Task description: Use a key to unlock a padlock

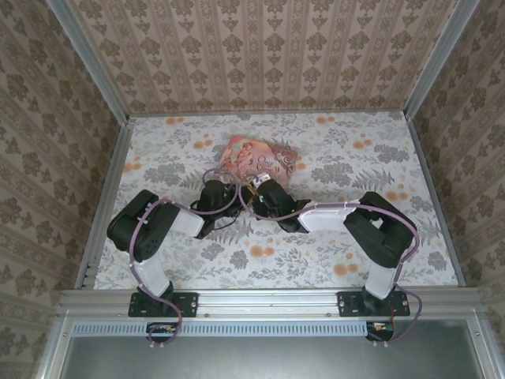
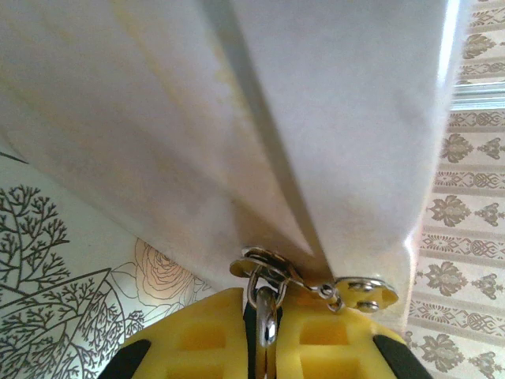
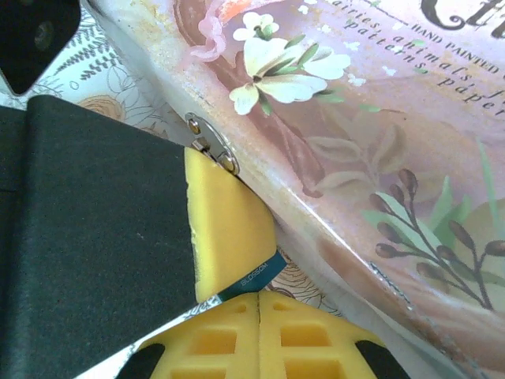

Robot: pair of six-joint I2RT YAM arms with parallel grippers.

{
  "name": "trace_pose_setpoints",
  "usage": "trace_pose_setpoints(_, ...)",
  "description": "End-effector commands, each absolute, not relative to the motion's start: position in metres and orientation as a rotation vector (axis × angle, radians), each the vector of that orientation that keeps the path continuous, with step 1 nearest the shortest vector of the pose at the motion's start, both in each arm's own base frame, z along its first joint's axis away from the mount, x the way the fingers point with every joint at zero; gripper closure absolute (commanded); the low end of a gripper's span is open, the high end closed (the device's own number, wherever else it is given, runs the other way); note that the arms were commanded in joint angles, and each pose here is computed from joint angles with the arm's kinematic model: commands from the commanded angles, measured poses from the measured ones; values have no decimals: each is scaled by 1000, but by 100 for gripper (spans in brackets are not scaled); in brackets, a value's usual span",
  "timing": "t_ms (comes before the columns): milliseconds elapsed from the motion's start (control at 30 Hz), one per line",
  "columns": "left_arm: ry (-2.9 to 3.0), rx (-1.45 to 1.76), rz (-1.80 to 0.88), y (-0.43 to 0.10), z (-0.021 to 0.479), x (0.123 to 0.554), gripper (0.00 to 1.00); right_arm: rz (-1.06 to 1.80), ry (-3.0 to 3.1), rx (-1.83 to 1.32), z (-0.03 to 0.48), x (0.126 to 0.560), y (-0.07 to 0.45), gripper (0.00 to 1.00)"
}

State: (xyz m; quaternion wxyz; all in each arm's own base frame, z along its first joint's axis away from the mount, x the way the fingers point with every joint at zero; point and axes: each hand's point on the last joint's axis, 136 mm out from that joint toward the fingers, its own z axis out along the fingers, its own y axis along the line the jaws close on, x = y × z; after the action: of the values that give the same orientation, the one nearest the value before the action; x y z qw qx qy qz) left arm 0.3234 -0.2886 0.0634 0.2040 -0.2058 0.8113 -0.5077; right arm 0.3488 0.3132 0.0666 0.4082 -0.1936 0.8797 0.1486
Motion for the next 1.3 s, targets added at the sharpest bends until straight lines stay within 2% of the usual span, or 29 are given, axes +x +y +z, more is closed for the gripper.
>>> trace_pose_setpoints(0, 2316, -530, -1483, -300, 64, 306, 100, 601, 2204, -468, 86, 337, 334, 100)
trace_pose_setpoints(133, 2319, -540, -1484, -300, 64, 305, 100, 654, 2206, -415, 89, 338, 327, 100)
trace_pose_setpoints(233, 2323, -548, -1489, -300, 64, 305, 100, 680, 2196, -411, 95, 333, 322, 82)
trace_pose_setpoints(300, 2329, -550, -1489, -299, 64, 305, 100, 683, 2198, -433, 96, 327, 319, 75)
trace_pose_setpoints(433, 2334, -560, -1483, -297, 65, 305, 100, 640, 2206, -468, 94, 318, 307, 69)
trace_pose_setpoints(600, 2353, -578, -1477, -296, 67, 304, 100, 473, 2216, -561, 83, 310, 296, 68)
trace_pose_setpoints(867, 2424, -608, -1442, -295, 69, 298, 100, -4, 2081, -726, 61, 309, 280, 69)
trace_pose_setpoints(1267, 2463, -627, -1434, -295, 71, 294, 100, -233, 1910, -751, 57, 316, 297, 73)
